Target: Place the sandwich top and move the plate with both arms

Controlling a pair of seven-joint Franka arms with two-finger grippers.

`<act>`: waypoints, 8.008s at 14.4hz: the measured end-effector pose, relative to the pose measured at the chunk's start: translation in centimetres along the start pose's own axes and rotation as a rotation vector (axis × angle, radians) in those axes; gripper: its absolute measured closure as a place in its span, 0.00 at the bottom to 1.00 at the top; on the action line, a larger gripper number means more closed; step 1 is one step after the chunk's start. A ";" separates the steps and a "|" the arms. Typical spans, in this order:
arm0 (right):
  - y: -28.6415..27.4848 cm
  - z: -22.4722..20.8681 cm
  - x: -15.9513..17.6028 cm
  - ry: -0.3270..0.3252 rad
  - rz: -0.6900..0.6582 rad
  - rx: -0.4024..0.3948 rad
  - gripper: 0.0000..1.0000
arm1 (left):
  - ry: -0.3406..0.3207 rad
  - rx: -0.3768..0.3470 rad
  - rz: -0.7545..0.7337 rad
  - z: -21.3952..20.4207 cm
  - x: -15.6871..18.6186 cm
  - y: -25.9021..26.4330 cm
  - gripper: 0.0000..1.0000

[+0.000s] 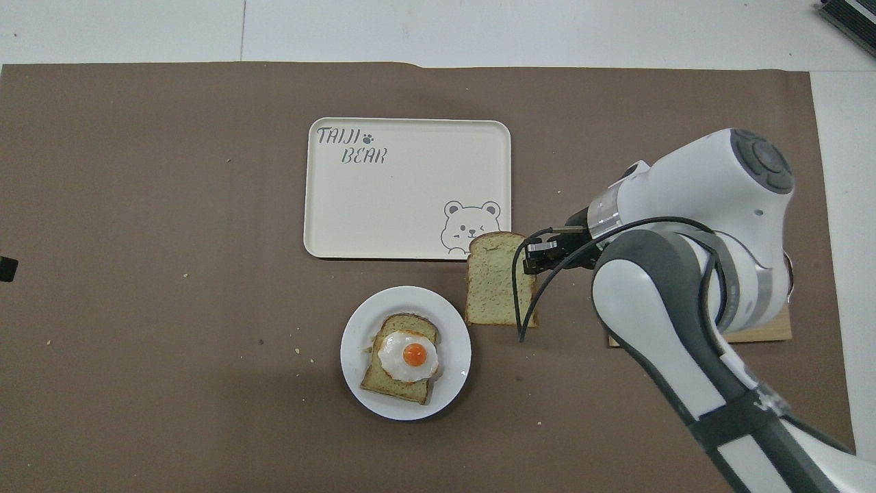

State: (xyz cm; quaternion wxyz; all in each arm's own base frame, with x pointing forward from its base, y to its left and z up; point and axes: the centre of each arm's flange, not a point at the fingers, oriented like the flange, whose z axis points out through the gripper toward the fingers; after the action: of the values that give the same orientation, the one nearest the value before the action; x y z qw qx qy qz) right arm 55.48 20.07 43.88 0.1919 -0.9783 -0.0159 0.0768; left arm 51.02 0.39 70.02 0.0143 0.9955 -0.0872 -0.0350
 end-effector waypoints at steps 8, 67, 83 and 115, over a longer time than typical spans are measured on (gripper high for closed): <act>-8.2 4.4 -3.6 -0.085 0.039 0.054 0.91 | 0.000 0.000 0.000 0.0 0.0 0.0 0.00; 6.4 -25.2 -6.7 0.234 0.301 -0.372 0.00 | -0.005 0.000 0.010 0.1 0.0 0.5 0.00; 11.6 -26.5 -9.8 0.149 0.090 -0.385 0.00 | -0.005 -0.002 -0.001 0.1 -0.1 -0.1 0.00; 12.9 -26.8 -9.9 0.149 0.115 -0.380 0.00 | -0.030 -0.007 -0.009 0.2 -0.5 -0.3 0.00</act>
State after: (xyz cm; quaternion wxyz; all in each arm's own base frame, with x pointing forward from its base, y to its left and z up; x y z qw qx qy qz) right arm 49.87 -2.50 64.90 0.0001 -0.9991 0.0399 0.0109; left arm 50.55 0.78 69.84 0.0164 0.9951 -0.0830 -0.0504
